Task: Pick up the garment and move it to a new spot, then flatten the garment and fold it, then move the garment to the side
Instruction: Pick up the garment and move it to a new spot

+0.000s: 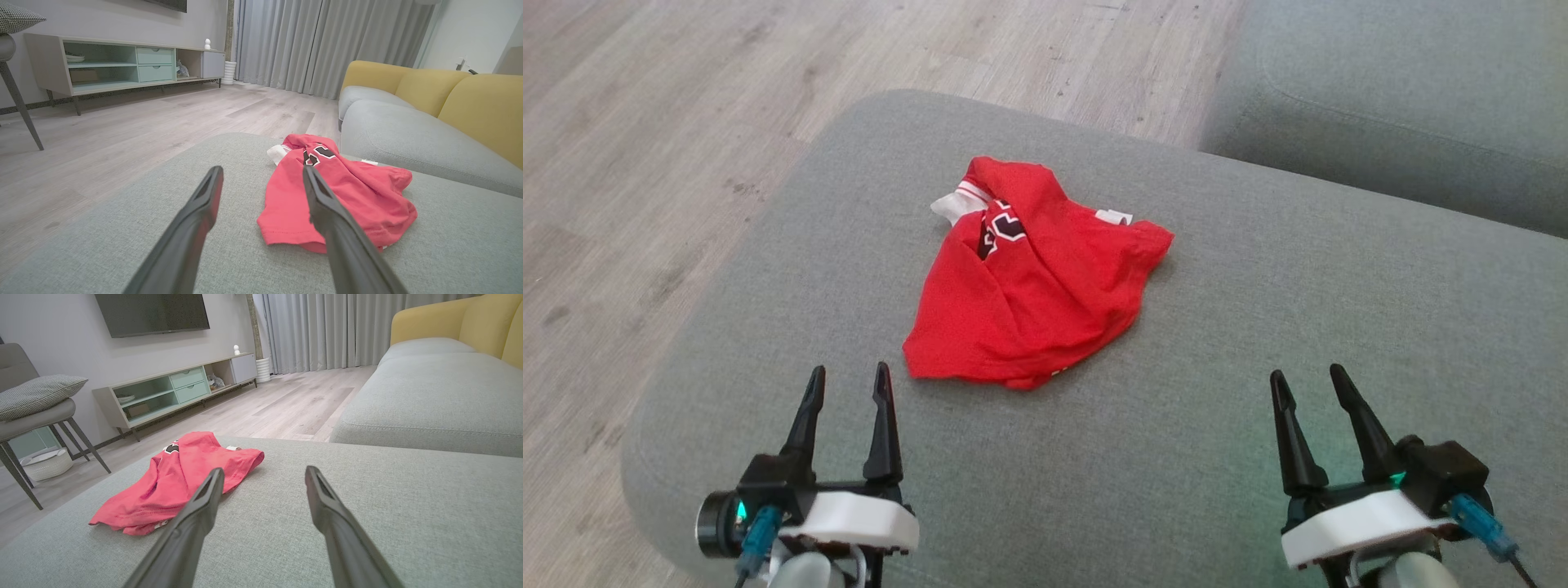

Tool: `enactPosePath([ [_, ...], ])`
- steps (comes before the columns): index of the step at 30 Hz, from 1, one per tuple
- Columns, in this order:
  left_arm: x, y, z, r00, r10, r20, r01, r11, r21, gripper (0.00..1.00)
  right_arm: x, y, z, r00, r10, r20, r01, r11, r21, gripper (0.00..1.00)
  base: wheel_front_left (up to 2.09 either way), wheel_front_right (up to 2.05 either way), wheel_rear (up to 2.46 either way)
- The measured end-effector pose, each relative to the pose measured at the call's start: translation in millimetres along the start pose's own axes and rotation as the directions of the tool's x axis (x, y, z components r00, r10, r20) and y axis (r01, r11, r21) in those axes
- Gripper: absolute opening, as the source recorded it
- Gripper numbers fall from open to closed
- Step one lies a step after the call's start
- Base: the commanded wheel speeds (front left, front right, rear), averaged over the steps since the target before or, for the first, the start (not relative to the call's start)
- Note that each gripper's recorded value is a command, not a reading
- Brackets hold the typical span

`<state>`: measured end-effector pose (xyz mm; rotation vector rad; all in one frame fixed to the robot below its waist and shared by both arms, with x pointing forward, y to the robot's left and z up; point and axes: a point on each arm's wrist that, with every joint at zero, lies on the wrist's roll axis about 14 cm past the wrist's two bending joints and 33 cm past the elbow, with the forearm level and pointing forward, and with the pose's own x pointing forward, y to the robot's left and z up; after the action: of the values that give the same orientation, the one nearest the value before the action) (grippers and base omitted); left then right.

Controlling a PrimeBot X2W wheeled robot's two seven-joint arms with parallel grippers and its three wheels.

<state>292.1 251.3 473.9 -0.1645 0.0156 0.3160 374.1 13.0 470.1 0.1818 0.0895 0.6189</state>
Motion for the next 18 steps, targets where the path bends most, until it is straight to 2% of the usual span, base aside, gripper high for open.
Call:
enactPosePath([
  [7,3,-5,-11,0.999,-0.022,-0.038,0.023,0.999,0.026,1.00,0,-6,-8,1.000,-0.016,-0.020,0.016,1.000,0.015,1.00,0.00,0.00,0.00],
  [12,10,-20,-31,0.989,-0.098,-0.113,0.105,0.993,0.054,1.00,1,-15,-15,0.999,-0.035,-0.037,0.036,0.999,0.021,1.00,0.00,0.00,0.00],
  [13,15,-34,-46,0.967,-0.170,-0.191,0.188,0.979,0.083,1.00,2,-20,-19,0.998,-0.046,-0.044,0.047,0.999,0.021,1.00,0.00,0.00,0.00],
  [16,26,-55,-63,0.917,-0.259,-0.304,0.307,0.944,0.121,1.00,6,-27,-21,0.997,-0.061,-0.046,0.062,0.998,0.024,1.00,0.00,0.00,0.00],
  [17,26,-55,-63,0.917,-0.259,-0.304,0.307,0.944,0.121,1.00,6,-27,-21,0.997,-0.061,-0.046,0.062,0.998,0.024,1.00,0.00,0.00,0.00],
  [18,29,-61,-69,0.897,-0.280,-0.342,0.342,0.930,0.137,1.00,8,-30,-22,0.997,-0.066,-0.047,0.067,0.998,0.023,1.00,0.00,0.00,0.00],
])
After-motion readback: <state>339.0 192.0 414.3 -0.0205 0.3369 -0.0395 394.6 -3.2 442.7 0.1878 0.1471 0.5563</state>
